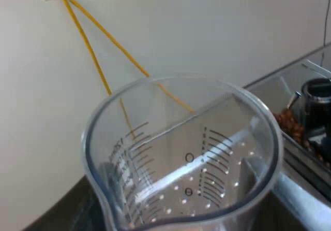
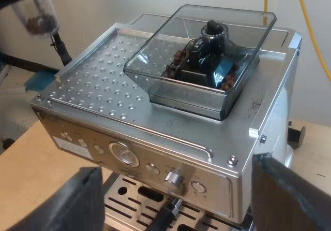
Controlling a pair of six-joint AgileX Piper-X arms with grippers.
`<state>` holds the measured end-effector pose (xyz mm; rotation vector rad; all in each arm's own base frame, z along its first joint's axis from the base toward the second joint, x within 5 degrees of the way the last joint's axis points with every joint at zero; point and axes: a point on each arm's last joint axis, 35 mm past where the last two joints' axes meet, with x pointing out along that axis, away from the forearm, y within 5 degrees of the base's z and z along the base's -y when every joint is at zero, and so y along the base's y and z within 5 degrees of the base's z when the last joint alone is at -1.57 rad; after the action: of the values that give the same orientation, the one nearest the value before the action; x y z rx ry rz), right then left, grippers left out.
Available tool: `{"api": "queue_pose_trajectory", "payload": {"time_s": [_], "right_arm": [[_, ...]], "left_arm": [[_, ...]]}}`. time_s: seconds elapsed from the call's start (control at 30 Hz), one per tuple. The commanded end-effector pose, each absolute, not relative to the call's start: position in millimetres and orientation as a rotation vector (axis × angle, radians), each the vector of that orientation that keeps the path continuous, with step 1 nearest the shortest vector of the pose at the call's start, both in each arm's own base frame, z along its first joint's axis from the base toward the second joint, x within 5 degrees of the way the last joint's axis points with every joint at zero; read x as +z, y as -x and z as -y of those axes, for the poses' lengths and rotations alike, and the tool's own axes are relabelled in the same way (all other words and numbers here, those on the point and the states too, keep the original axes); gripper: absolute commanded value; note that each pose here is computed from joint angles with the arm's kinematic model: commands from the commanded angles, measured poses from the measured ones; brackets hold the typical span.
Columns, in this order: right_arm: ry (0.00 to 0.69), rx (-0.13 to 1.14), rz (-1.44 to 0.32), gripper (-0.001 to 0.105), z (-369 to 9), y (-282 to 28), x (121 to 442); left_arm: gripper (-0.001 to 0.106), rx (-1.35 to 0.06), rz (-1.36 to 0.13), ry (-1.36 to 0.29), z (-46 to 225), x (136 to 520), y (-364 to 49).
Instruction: Pour the beans into the coffee machine
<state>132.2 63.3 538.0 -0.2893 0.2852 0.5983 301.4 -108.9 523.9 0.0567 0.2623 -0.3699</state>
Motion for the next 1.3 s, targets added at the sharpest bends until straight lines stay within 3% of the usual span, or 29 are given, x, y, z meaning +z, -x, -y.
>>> {"api": "queue_pose_trajectory", "payload": {"time_s": [0.03, 0.53, 1.3], "right_arm": [[0.304, 0.61, -0.25, 0.062, -62, -127, 544], [0.304, 0.61, -0.25, 0.062, -62, -127, 544], [0.304, 0.61, -0.25, 0.062, -62, -127, 544]], "left_arm": [[0.029, -0.373, -0.229, -0.085, 116, 532, -305], [0.029, -0.361, -0.213, -0.3, 170, 523, -327], [0.029, -0.373, -0.115, -0.505, 177, 528, -337]]}}
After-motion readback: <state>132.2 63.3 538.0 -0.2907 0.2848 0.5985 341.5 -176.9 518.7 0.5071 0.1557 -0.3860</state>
